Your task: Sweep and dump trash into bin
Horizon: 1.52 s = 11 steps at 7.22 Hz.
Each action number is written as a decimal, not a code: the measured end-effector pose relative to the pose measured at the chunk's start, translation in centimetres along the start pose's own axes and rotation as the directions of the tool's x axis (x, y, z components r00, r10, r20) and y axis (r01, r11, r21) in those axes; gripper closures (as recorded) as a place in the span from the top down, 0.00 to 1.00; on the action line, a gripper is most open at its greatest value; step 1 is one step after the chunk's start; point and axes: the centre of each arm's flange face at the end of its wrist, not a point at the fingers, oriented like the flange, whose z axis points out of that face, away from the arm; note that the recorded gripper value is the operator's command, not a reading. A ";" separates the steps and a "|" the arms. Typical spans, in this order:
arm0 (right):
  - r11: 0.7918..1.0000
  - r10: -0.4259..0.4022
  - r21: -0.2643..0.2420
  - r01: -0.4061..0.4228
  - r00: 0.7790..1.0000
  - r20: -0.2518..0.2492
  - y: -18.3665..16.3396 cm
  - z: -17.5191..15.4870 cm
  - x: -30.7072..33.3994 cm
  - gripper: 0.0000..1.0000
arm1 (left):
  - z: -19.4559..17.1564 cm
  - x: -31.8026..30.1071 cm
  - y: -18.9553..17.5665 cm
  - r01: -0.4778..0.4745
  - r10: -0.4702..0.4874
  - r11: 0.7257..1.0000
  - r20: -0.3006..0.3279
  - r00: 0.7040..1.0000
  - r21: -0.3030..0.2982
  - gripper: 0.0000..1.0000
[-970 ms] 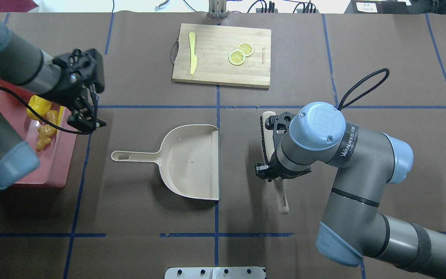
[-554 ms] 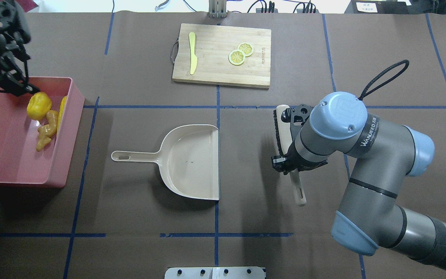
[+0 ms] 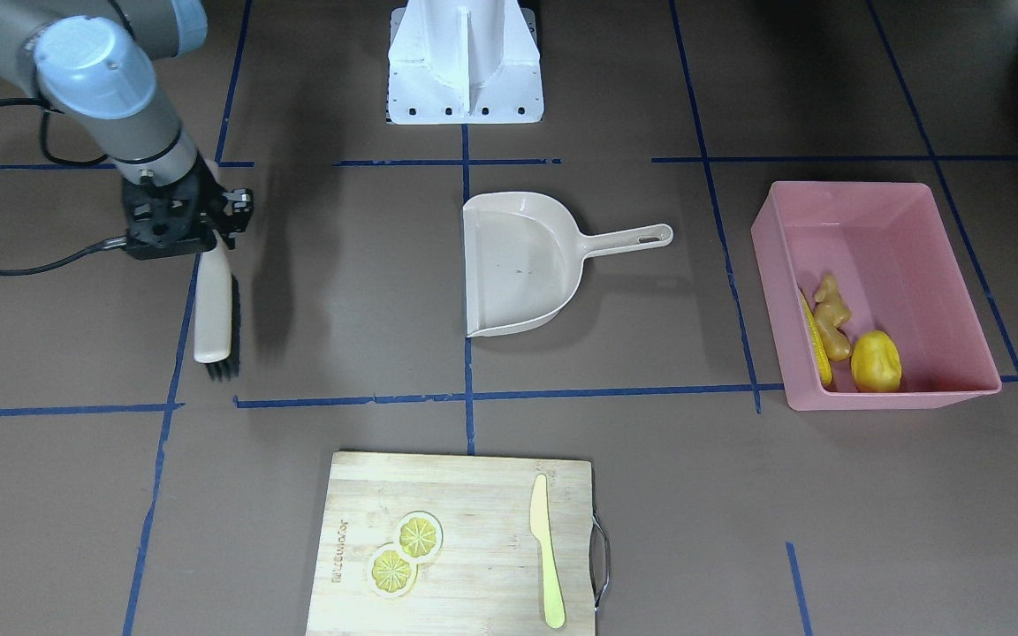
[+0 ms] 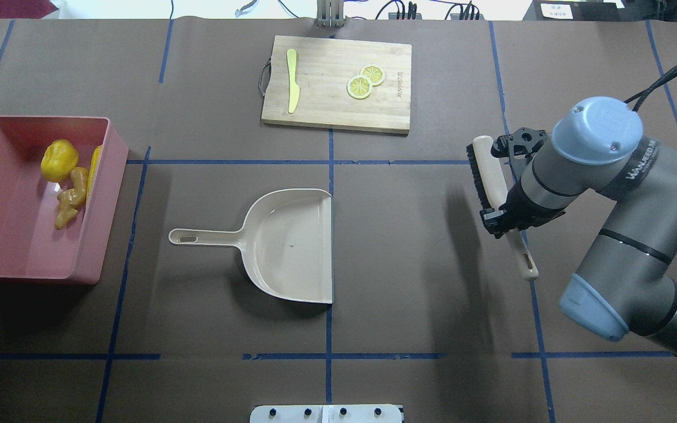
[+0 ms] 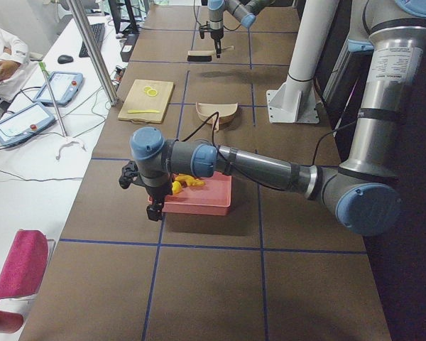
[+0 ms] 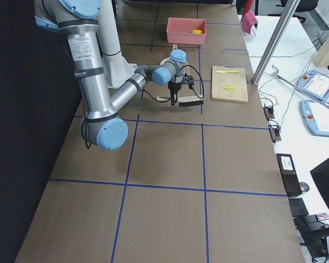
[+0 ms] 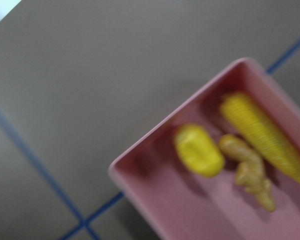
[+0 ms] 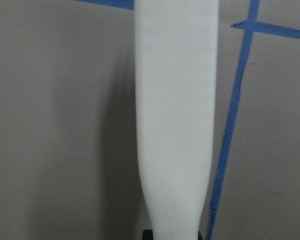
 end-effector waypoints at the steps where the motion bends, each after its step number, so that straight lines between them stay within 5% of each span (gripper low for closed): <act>1: 1.000 -0.022 -0.012 0.022 1.000 -0.006 -0.3 -0.4 3.6 0.00 | 0.9 -2.3 2.5 0.057 -0.058 0.998 -0.005 0.998 -0.018 1.00; 3: 0.997 -0.062 -0.044 0.061 0.998 -0.019 0.3 -1.1 13.0 0.00 | 3.5 -5.8 7.9 0.132 -0.131 0.989 0.024 0.991 -0.069 1.00; 7: 0.996 0.015 -0.088 -0.017 1.000 -0.024 7.0 0.9 25.7 0.01 | 3.4 -6.6 9.9 0.145 -0.139 0.987 0.089 0.986 -0.070 1.00; 10: 0.989 0.139 -0.047 -0.139 0.990 0.005 9.0 4.2 29.3 0.03 | 3.3 -6.5 9.9 0.147 -0.141 0.987 0.087 0.986 -0.071 1.00; 11: 0.986 0.165 -0.034 -0.164 0.986 0.016 9.4 5.5 30.2 0.14 | 3.3 -6.5 10.0 0.148 -0.142 0.986 0.087 0.986 -0.072 1.00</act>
